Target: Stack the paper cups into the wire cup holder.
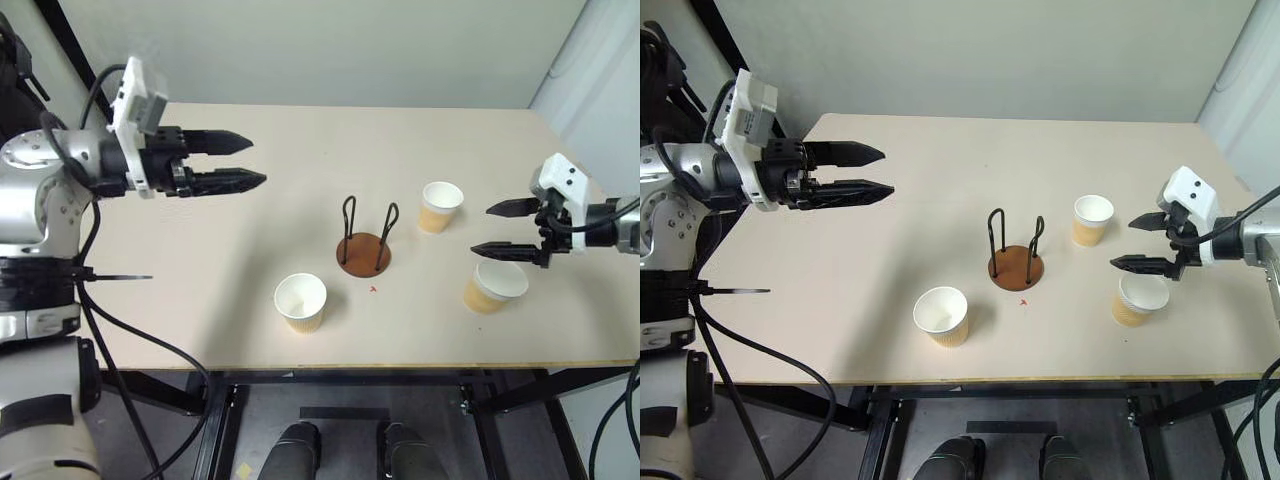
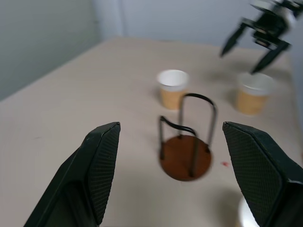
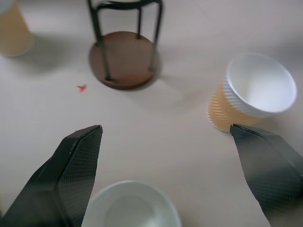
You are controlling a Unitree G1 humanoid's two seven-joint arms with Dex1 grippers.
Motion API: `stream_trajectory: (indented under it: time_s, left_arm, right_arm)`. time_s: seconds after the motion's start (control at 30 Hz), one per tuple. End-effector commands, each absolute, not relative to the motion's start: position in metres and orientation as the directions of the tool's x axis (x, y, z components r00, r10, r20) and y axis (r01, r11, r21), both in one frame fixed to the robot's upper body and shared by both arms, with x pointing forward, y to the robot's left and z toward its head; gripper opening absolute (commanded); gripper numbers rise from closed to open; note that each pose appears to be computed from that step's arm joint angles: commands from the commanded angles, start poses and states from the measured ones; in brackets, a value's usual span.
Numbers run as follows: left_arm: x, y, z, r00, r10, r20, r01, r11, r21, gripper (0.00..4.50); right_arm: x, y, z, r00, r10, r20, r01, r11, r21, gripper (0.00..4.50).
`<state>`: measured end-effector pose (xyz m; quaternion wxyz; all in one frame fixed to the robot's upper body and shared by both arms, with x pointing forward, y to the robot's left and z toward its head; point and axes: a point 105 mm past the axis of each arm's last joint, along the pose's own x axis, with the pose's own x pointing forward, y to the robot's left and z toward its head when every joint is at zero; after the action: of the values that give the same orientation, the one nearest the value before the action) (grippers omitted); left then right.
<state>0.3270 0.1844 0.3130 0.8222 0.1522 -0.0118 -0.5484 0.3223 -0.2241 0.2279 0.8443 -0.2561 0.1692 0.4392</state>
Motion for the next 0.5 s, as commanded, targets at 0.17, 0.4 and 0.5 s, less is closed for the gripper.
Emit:
stream_trajectory:
  time_s: [0.17, 0.4, 0.5]
  left_arm:
    - [0.318, 0.184, 0.329, 0.363, -0.915, -0.175, 0.901, 0.297, 0.316, 3.72]
    - [0.31, 0.175, 0.338, 0.333, -0.933, -0.134, 0.904, 0.276, 0.326, 3.72]
    - [0.305, 0.178, 0.334, 0.328, -0.929, -0.169, 0.906, 0.259, 0.335, 3.72]
  right_arm:
    - [0.317, -0.209, 0.254, 0.584, 0.69, -0.428, -0.812, 0.491, -0.316, 4.48]
    - [0.31, -0.18, 0.259, 0.489, 0.768, -0.414, -0.872, 0.44, -0.214, 4.48]
    - [0.307, -0.168, 0.256, 0.444, 0.788, -0.426, -0.894, 0.418, -0.159, 4.48]
